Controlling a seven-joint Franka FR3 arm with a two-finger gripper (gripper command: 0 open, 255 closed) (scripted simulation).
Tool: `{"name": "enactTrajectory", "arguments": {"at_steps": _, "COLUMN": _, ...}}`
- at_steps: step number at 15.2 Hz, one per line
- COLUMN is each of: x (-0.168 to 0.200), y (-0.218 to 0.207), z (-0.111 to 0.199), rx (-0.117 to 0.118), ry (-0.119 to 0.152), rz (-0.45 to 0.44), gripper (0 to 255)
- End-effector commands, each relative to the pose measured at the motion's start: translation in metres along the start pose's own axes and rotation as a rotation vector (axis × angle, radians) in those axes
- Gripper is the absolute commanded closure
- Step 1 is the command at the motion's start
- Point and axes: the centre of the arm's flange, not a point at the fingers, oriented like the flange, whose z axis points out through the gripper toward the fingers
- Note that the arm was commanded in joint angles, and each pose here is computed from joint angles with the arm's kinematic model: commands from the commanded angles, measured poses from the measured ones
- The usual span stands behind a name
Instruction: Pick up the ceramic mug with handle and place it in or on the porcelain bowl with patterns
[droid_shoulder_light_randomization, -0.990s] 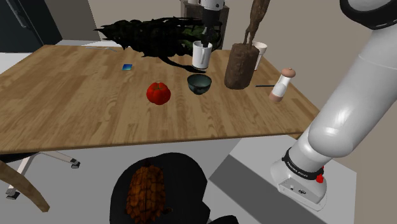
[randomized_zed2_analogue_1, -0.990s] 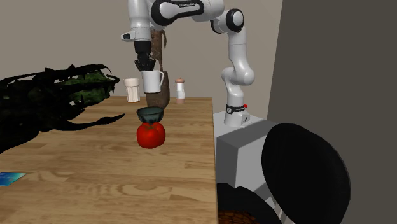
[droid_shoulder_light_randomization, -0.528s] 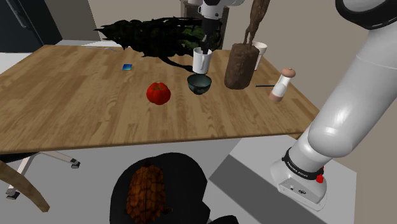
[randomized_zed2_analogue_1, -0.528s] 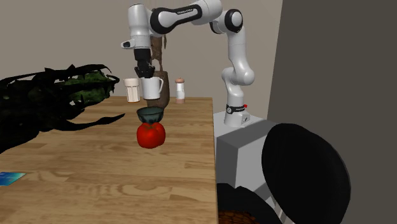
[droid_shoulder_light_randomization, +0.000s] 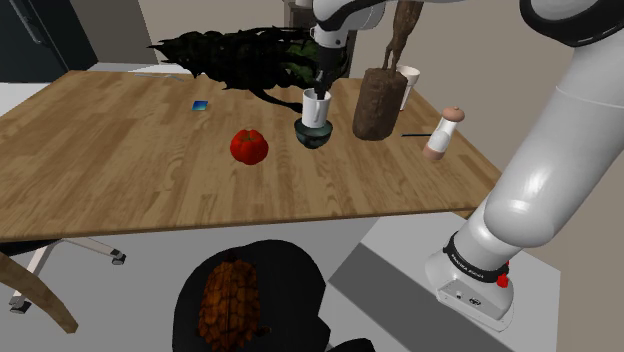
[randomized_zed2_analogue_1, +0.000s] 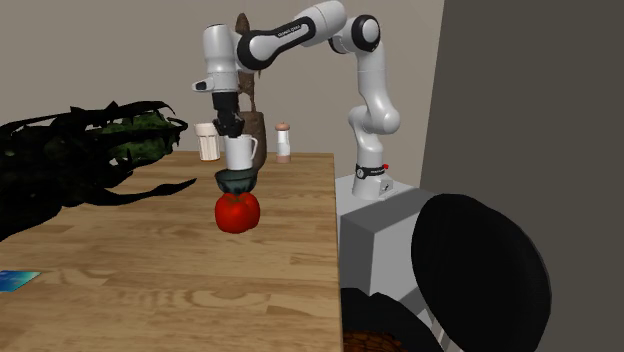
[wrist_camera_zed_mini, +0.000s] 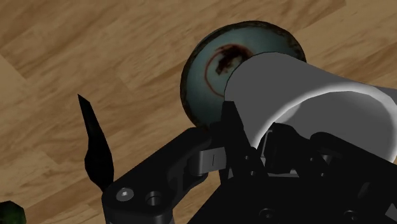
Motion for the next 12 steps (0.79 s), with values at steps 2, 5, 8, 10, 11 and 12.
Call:
{"name": "enactTrajectory", "arguments": {"at_steps": 2, "x": -0.0004, "y": 0.0014, "z": 0.0131, "rx": 0.0, "ry": 0.001, "rz": 0.0, "gripper": 255}}
{"name": "enactTrajectory", "arguments": {"at_steps": 5, "x": -0.0004, "y": 0.0014, "z": 0.0131, "rx": 0.0, "ry": 0.001, "rz": 0.0, "gripper": 255}}
{"name": "enactTrajectory", "arguments": {"at_steps": 8, "x": -0.0004, "y": 0.0014, "z": 0.0131, "rx": 0.0, "ry": 0.001, "rz": 0.0, "gripper": 255}}
{"name": "enactTrajectory", "arguments": {"at_steps": 10, "x": -0.0004, "y": 0.0014, "z": 0.0131, "rx": 0.0, "ry": 0.001, "rz": 0.0, "gripper": 0}}
{"name": "enactTrajectory", "arguments": {"at_steps": 11, "x": -0.0004, "y": 0.0014, "z": 0.0131, "rx": 0.0, "ry": 0.001, "rz": 0.0, "gripper": 0}}
{"name": "enactTrajectory", "arguments": {"at_steps": 12, "x": -0.0004, "y": 0.0014, "z": 0.0132, "rx": 0.0, "ry": 0.001, "rz": 0.0, "gripper": 0}}
